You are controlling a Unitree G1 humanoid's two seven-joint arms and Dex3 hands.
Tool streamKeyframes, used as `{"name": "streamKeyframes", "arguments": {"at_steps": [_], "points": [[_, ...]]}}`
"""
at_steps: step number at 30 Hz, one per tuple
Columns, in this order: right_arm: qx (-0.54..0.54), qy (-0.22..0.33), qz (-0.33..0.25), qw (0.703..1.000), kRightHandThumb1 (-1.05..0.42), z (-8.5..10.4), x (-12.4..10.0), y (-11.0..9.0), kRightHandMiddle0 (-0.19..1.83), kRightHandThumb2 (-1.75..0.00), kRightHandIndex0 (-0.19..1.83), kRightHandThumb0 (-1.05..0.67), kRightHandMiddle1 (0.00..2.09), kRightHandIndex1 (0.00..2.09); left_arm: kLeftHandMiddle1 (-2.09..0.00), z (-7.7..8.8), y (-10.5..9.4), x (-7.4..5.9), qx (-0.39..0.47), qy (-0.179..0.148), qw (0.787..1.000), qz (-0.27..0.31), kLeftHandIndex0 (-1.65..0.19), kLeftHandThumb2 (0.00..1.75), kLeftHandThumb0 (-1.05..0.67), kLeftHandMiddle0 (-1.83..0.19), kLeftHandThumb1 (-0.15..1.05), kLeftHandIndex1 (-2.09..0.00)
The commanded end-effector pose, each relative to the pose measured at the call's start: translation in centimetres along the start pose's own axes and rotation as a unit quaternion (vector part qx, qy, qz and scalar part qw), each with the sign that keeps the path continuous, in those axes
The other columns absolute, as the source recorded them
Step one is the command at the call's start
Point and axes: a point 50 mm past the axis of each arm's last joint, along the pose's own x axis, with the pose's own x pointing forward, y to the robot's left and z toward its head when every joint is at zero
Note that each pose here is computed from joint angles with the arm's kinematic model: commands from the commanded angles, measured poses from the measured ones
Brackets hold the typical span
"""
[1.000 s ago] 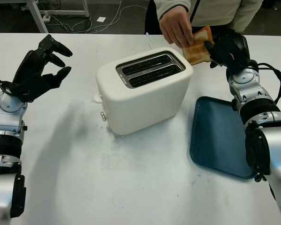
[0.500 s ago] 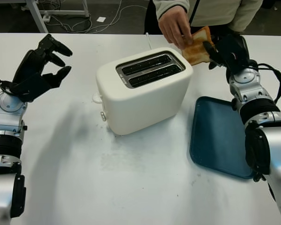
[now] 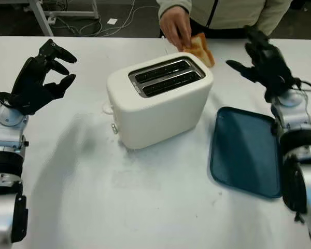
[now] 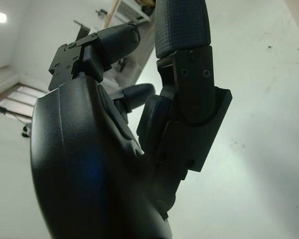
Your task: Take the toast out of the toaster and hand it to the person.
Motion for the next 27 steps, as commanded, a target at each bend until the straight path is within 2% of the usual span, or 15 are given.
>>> {"name": "streamKeyframes", "arguments": {"at_steps": [1, 4, 7, 10, 12, 15, 18, 24, 27], "points": [[0.019, -0.020, -0.007, 1.000, -0.92, 0.0, -2.2, 0.5, 0.00, -0.04, 0.00, -0.78, 0.00, 0.00, -1.71, -0.4, -0.1, -1.0, 0.005, -0.007, 1.000, 0.010, 0.00, 0.62, -1.05, 0.00, 0.92, -1.55], [0.045, -0.033, -0.013, 0.998, -0.92, 0.3, -5.3, 1.7, 0.03, -0.11, 0.01, -0.68, 0.01, 0.00, -1.70, -0.5, -0.7, -2.0, -0.019, -0.022, 0.999, 0.023, 0.00, 0.60, -1.05, 0.00, 0.92, -1.54], [0.072, -0.013, 0.000, 0.997, -0.92, 0.2, -7.7, 3.5, 0.06, -0.21, 0.02, -0.63, 0.02, 0.01, -1.70, -0.8, -1.6, -3.0, -0.041, -0.026, 0.998, 0.037, 0.00, 0.58, -1.05, 0.00, 0.92, -1.53], [0.094, 0.007, 0.022, 0.995, -0.92, 0.3, -9.5, 5.3, 0.07, -0.24, 0.01, -0.66, 0.02, 0.00, -1.70, -1.1, -2.7, -3.9, -0.077, -0.023, 0.995, 0.053, 0.00, 0.53, -1.05, 0.00, 0.92, -1.54], [0.109, 0.003, 0.032, 0.994, -0.92, 0.7, -10.5, 6.4, 0.07, -0.26, 0.05, -0.60, 0.01, 0.02, -1.73, -1.2, -3.3, -4.5, -0.099, -0.017, 0.993, 0.060, 0.00, 0.47, -1.05, 0.00, 0.92, -1.60], [0.113, 0.005, 0.033, 0.993, -0.92, 1.4, -12.2, 7.8, 0.09, -0.31, 0.07, -0.66, 0.02, 0.03, -1.74, -1.4, -4.6, -5.5, -0.122, -0.010, 0.990, 0.065, 0.00, 0.45, -1.05, 0.00, 0.92, -1.63], [0.134, 0.011, 0.031, 0.991, -0.92, 1.8, -13.7, 9.1, 0.14, -0.36, 0.11, -0.61, 0.03, 0.04, -1.75, -1.5, -6.1, -6.4, -0.150, -0.002, 0.987, 0.064, 0.00, 0.39, -1.05, 0.00, 0.92, -1.70], [0.201, 0.036, 0.038, 0.978, -0.92, 1.1, -14.8, 11.8, 0.12, -0.44, 0.10, -0.59, 0.01, 0.02, -1.75, -2.2, -8.6, -7.5, -0.197, 0.021, 0.978, 0.070, -0.04, 0.27, -1.05, -0.04, 0.92, -1.74], [0.208, 0.050, 0.033, 0.976, -0.92, 0.1, -14.6, 12.2, 0.11, -0.46, 0.10, -0.59, 0.00, 0.01, -1.75, -2.6, -9.4, -7.8, -0.206, 0.042, 0.977, 0.048, -0.08, 0.22, -1.05, -0.08, 0.92, -1.72]]}}
